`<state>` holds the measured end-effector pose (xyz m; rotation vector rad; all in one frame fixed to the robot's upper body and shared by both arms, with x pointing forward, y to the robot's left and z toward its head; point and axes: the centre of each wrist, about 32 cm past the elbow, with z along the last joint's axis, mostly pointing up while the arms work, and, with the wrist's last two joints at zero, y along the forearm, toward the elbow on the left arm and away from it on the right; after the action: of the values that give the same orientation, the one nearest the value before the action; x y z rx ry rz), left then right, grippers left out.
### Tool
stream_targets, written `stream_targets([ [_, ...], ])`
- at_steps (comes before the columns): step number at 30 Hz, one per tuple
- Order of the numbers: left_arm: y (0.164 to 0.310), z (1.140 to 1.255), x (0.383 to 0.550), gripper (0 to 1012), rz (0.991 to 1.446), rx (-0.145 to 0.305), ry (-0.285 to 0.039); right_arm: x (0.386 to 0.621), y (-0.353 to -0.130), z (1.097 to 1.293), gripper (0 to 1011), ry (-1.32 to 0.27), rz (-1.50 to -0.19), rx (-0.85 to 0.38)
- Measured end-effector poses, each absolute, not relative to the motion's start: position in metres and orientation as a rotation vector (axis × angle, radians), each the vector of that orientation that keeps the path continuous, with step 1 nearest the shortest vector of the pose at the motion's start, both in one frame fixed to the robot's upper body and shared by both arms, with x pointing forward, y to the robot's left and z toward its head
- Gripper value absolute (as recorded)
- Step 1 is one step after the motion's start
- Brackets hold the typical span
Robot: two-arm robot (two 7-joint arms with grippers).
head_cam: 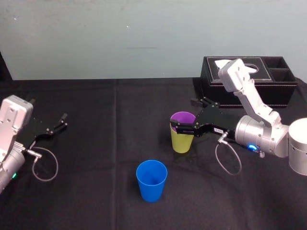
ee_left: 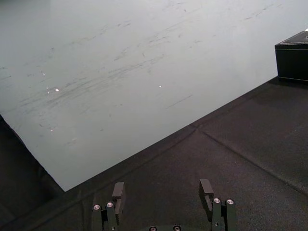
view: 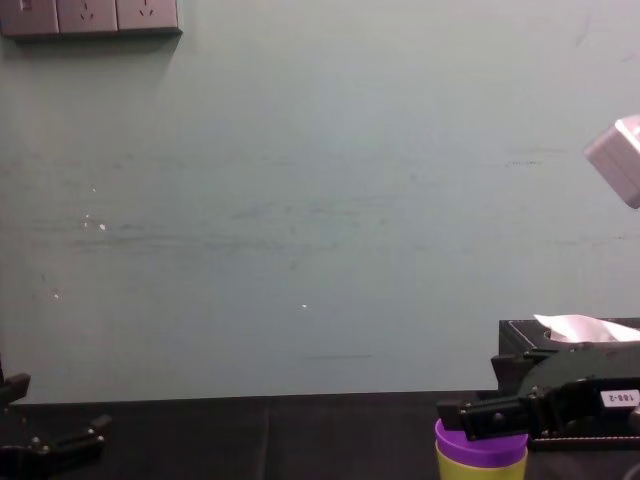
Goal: Stack the three plastic cups sequentially using one hand.
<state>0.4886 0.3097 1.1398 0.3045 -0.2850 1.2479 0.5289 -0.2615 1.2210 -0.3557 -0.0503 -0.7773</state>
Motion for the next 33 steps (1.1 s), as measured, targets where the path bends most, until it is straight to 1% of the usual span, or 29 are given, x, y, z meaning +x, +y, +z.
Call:
stream_targets([
  [7,0.31,1.14,0.489,1011,1.248,0.304,-0.285,0.528,-0.262,1.221,1003,-0.053,-0.776,-0.351],
  [15,0.31,1.14,0.489,1011,1.248,0.305,-0.285,0.508,-0.271,1.22,1003,-0.08,-0.73,-0.317],
  [26,0.31,1.14,0.489,1011,1.248,0.305,-0.285,0.475,-0.3,1.203,1003,-0.101,-0.618,-0.303],
  [30,0.31,1.14,0.489,1011,1.248,0.305,-0.285,0.469,-0.305,1.198,1003,-0.101,-0.595,-0.308],
  [33,0.31,1.14,0.489,1011,1.248,0.305,-0.285,0.464,-0.309,1.188,1003,-0.091,-0.566,-0.315],
])
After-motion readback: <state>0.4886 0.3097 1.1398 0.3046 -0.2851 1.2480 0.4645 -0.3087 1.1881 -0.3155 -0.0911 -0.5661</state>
